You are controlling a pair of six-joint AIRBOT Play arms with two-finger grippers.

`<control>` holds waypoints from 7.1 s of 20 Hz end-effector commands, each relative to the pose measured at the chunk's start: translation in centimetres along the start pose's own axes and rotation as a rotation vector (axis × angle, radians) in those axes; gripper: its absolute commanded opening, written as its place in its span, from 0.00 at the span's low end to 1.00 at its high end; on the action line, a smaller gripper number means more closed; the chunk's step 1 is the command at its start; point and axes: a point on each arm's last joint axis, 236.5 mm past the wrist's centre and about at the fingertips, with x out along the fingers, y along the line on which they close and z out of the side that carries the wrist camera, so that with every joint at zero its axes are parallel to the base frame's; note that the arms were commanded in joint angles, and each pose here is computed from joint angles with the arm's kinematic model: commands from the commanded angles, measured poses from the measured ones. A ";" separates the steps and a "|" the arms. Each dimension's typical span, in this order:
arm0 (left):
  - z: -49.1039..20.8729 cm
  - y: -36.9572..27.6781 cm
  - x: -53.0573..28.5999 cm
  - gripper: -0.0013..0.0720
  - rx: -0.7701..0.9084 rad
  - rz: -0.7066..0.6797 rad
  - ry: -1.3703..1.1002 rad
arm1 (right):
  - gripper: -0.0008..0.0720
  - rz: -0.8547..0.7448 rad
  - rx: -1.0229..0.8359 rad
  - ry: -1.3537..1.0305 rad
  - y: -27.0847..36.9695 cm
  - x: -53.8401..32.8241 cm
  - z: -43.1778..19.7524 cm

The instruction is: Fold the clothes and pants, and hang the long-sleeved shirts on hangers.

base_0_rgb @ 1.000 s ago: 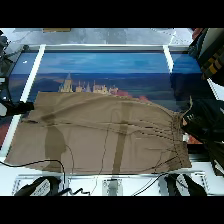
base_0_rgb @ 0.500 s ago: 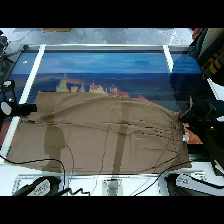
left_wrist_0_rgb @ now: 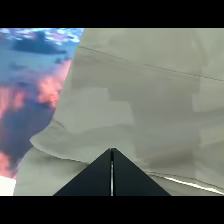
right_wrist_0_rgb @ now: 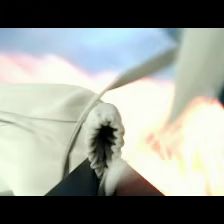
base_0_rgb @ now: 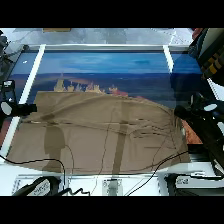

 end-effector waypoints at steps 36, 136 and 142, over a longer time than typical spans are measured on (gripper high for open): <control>-5.7 4.6 10.7 0.67 -0.849 -0.066 0.148 | 0.04 0.004 -0.090 -0.341 7.2 0.5 10.3; -14.8 7.1 4.1 0.87 -0.326 -0.146 0.119 | 0.04 0.238 0.567 -0.174 -5.3 -3.6 -8.0; -12.3 3.3 4.7 0.12 -0.263 -0.240 0.067 | 0.04 0.240 0.567 -0.173 -5.3 -3.6 -8.0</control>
